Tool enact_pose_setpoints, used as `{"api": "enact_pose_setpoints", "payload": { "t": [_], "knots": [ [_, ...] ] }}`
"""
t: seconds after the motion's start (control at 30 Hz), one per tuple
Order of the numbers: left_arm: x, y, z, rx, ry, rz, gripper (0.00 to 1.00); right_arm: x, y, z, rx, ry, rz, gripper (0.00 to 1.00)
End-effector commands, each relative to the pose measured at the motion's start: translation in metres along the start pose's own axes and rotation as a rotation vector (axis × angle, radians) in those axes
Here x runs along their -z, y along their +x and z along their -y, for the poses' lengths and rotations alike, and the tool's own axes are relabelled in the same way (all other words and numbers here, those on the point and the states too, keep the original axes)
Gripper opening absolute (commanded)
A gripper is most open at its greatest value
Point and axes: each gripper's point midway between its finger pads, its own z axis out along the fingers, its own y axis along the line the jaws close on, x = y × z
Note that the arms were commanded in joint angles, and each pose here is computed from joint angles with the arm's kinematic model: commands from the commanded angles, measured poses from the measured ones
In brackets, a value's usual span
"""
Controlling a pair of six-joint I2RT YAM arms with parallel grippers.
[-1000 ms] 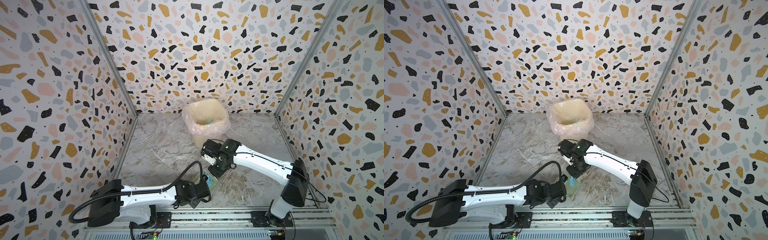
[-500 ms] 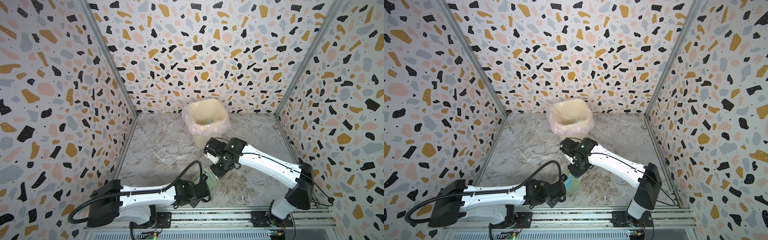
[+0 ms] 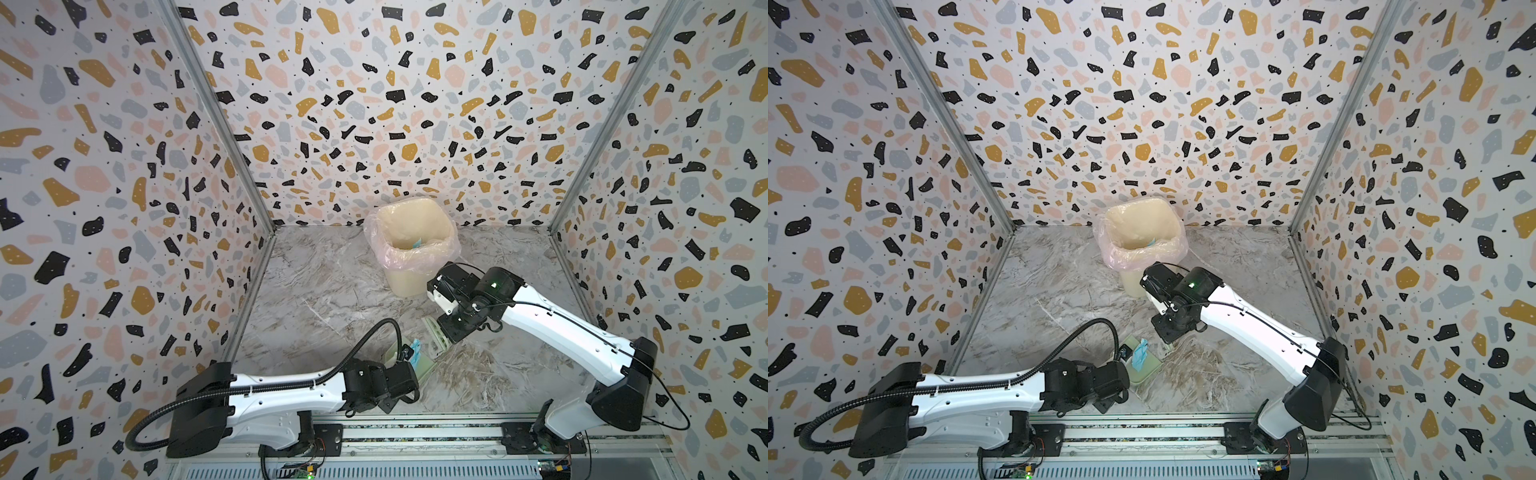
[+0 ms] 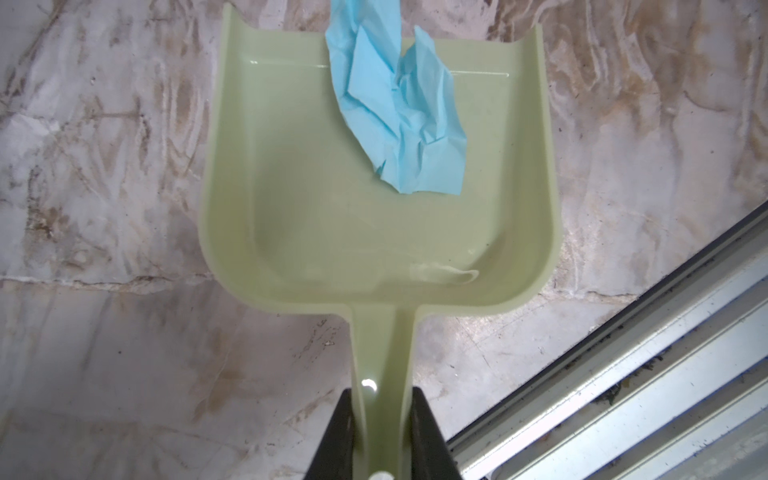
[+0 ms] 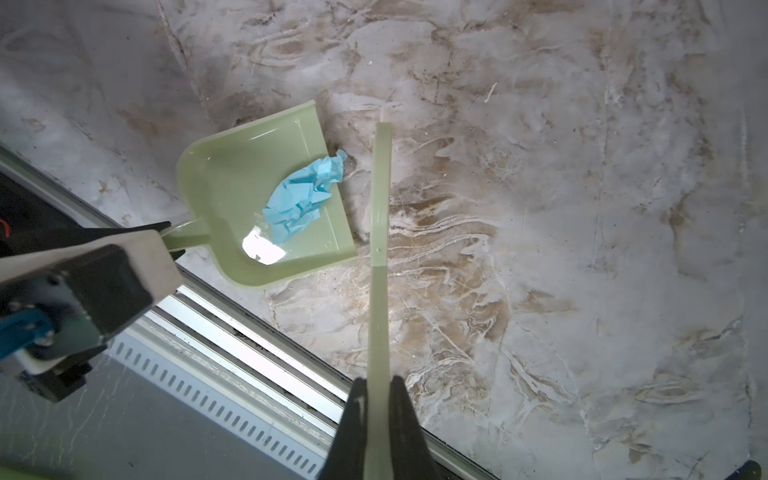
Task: Sweep away the paper scraps from the table
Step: 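Lift the loaded dustpan toward the bin with the left gripper while the right withdraws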
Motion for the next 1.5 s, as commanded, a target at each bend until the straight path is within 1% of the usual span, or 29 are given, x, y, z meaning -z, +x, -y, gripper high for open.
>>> {"api": "enact_pose_setpoints", "payload": {
  "t": [0.0,0.13,0.27,0.4,0.47,0.6,0.73,0.87,1.07,1.27,1.33,1.47],
  "knots": [
    [0.026,-0.031,-0.002,0.045,0.007,0.130,0.00,0.014,0.008,0.021,-0.057,0.037,0.041,0.00],
    [0.052,-0.051,-0.014,0.075,-0.022,0.228,0.00,0.020,0.010,0.029,-0.133,-0.049,0.119,0.00],
    [0.077,-0.065,-0.026,0.082,-0.066,0.275,0.00,0.023,0.018,0.033,-0.215,-0.152,0.194,0.00],
    [0.103,-0.082,-0.035,0.089,-0.104,0.318,0.00,0.022,0.031,0.041,-0.294,-0.224,0.249,0.00],
    [0.121,-0.094,-0.039,0.105,-0.109,0.358,0.00,0.023,0.038,0.044,-0.324,-0.255,0.271,0.00],
    [0.150,-0.112,-0.047,0.118,-0.131,0.415,0.00,0.024,0.045,0.049,-0.363,-0.290,0.306,0.00],
    [0.180,-0.130,-0.060,0.116,-0.186,0.458,0.00,0.027,0.046,0.051,-0.383,-0.323,0.342,0.00],
    [0.201,-0.147,-0.079,0.115,-0.229,0.459,0.00,0.028,0.046,0.051,-0.395,-0.351,0.365,0.00],
    [0.215,-0.167,-0.113,0.107,-0.295,0.420,0.00,0.029,0.047,0.051,-0.396,-0.361,0.372,0.00],
    [0.210,-0.186,-0.144,0.107,-0.326,0.364,0.00,0.029,0.050,0.054,-0.404,-0.362,0.379,0.00],
    [0.210,-0.195,-0.156,0.100,-0.352,0.353,0.00,0.028,0.051,0.054,-0.406,-0.368,0.382,0.00],
    [0.201,-0.210,-0.175,0.073,-0.396,0.303,0.00,0.026,0.054,0.054,-0.410,-0.381,0.384,0.00]
  ]
}}
